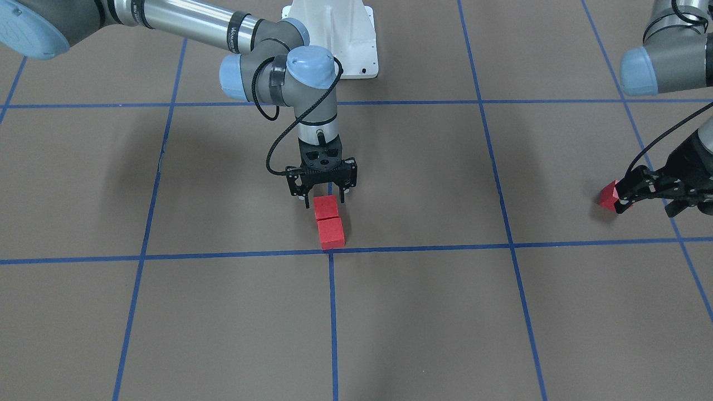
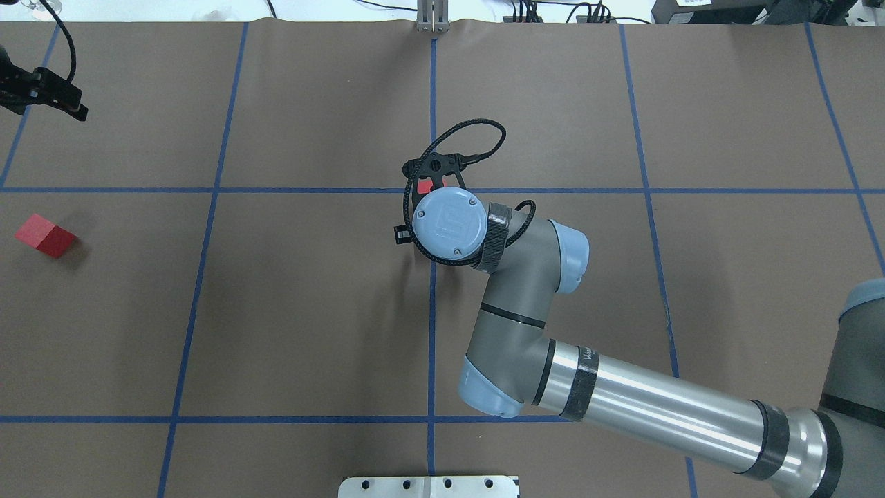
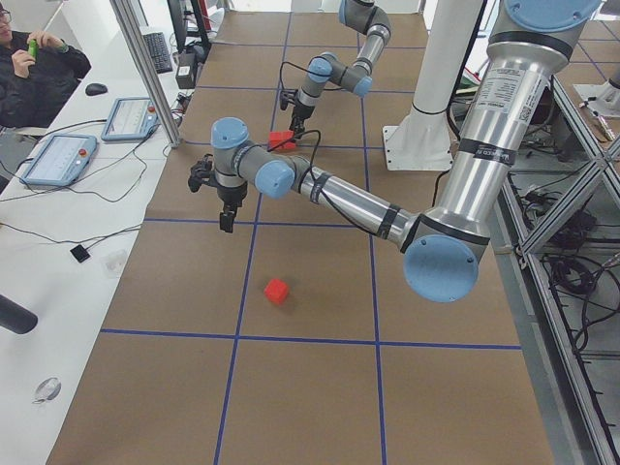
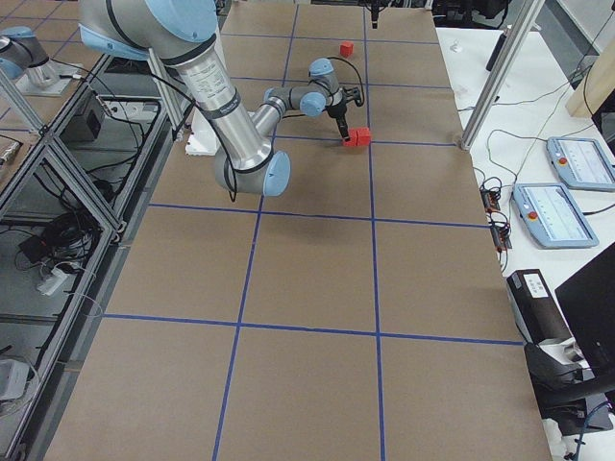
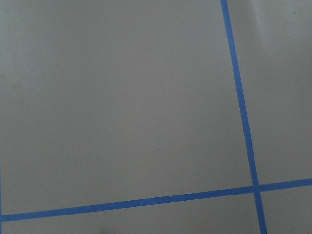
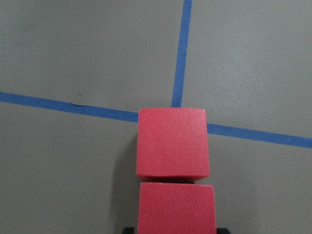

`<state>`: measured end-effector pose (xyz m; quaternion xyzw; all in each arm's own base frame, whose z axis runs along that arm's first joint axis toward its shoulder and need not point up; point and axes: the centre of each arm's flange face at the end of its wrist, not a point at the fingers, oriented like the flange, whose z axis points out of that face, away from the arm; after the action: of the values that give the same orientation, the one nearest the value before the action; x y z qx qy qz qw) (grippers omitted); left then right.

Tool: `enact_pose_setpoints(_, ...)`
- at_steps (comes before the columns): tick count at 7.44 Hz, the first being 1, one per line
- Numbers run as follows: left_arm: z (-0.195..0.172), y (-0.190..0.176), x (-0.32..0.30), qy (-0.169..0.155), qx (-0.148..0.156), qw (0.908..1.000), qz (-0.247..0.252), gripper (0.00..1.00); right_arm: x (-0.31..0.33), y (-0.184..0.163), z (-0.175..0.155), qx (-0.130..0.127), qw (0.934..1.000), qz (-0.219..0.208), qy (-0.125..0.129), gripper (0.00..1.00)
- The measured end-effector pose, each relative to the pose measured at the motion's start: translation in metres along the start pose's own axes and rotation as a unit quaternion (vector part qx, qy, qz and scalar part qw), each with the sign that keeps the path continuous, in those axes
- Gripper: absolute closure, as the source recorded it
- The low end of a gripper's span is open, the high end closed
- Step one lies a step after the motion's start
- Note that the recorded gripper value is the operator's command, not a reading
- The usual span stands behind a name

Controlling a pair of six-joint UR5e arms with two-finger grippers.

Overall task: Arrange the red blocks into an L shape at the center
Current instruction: 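Hold the cube with the right gripper and press it against the first cube, then open the right gripper and lift it away from the cubes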

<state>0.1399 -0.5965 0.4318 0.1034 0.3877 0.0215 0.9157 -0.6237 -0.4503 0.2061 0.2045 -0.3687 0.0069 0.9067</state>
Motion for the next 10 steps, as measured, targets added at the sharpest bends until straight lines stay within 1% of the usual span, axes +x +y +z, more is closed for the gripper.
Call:
enact_pose_setpoints(1,0.000,0.000,0.000,0.000,0.000,1.0000,0.000,0.01,0.001,-0.001,0.000,0.000,1.0000,0.000,0.000,0.02)
enact_pose_setpoints(3,0.000,0.000,0.000,0.000,0.000,1.0000,-0.001,0.01,0.000,-0.008,-0.004,0.004,1.0000,0.002,-0.001,0.02)
enact_pose_setpoints(4,0.001,0.000,-0.001,0.000,-0.001,1.0000,-0.001,0.01,-0.001,-0.018,-0.010,0.002,1.0000,0.003,-0.006,0.02)
enact_pose_setpoints(5,0.002,0.003,-0.004,-0.001,-0.001,1.0000,0.000,0.01,0.000,-0.031,-0.018,-0.008,0.9999,0.006,-0.014,0.02)
enact_pose_setpoints(6,0.006,0.012,-0.012,0.001,0.003,1.0000,0.003,0.01,0.006,-0.046,-0.028,-0.025,0.9994,0.012,-0.023,0.02)
enact_pose_setpoints(7,0.012,0.026,-0.025,0.006,0.011,0.9999,0.006,0.01,0.017,-0.063,-0.041,-0.042,0.9985,0.018,-0.029,0.02)
enact_pose_setpoints(8,0.016,0.038,-0.036,0.009,0.017,0.9998,-0.001,0.01,0.033,-0.080,-0.058,-0.057,0.9976,0.024,-0.030,0.02)
enact_pose_setpoints(9,0.020,0.050,-0.046,0.009,0.017,0.9997,-0.014,0.01,0.054,-0.098,-0.074,-0.070,0.9965,0.032,-0.033,0.01)
enact_pose_setpoints(10,0.025,0.065,-0.058,0.005,0.011,0.9998,-0.015,0.01,0.078,-0.112,-0.088,-0.083,0.9949,0.041,-0.039,0.01)
